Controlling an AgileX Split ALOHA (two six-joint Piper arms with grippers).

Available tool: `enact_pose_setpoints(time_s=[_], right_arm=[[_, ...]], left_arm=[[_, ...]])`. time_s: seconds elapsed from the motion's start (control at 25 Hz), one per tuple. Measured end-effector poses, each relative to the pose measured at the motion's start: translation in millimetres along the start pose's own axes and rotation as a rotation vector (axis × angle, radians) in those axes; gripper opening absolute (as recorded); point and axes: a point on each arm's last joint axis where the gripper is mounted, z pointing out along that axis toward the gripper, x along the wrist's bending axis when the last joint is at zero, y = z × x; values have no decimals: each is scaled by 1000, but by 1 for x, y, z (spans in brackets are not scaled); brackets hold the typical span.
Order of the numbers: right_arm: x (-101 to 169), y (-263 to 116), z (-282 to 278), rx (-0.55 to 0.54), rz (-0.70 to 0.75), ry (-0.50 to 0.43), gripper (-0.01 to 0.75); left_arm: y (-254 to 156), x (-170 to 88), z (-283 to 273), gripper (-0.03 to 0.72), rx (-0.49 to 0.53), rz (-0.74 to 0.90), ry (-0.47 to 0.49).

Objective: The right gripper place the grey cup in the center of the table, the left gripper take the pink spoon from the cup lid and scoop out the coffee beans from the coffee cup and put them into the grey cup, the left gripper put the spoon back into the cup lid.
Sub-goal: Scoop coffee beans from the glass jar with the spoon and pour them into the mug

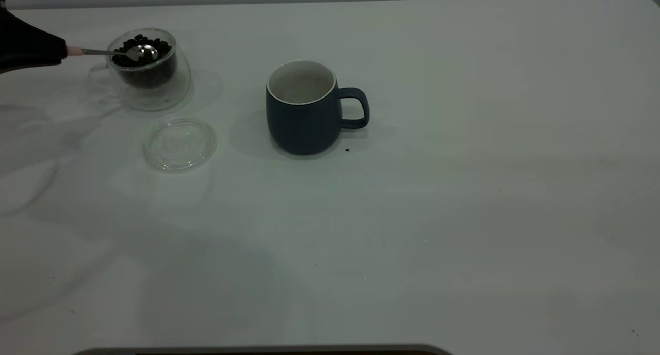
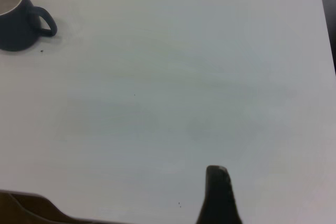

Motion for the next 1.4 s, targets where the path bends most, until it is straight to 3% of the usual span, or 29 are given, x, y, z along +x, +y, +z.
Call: enact_pose_setpoints(time_s=[0.64, 1.4], right_arm=[[0, 0, 0, 0, -1, 0, 591], [0, 0, 0, 0, -2, 0, 591]], left_arm=[[-13, 4, 8, 123, 57, -232, -48], [-11, 14, -11, 122, 10, -389, -118]])
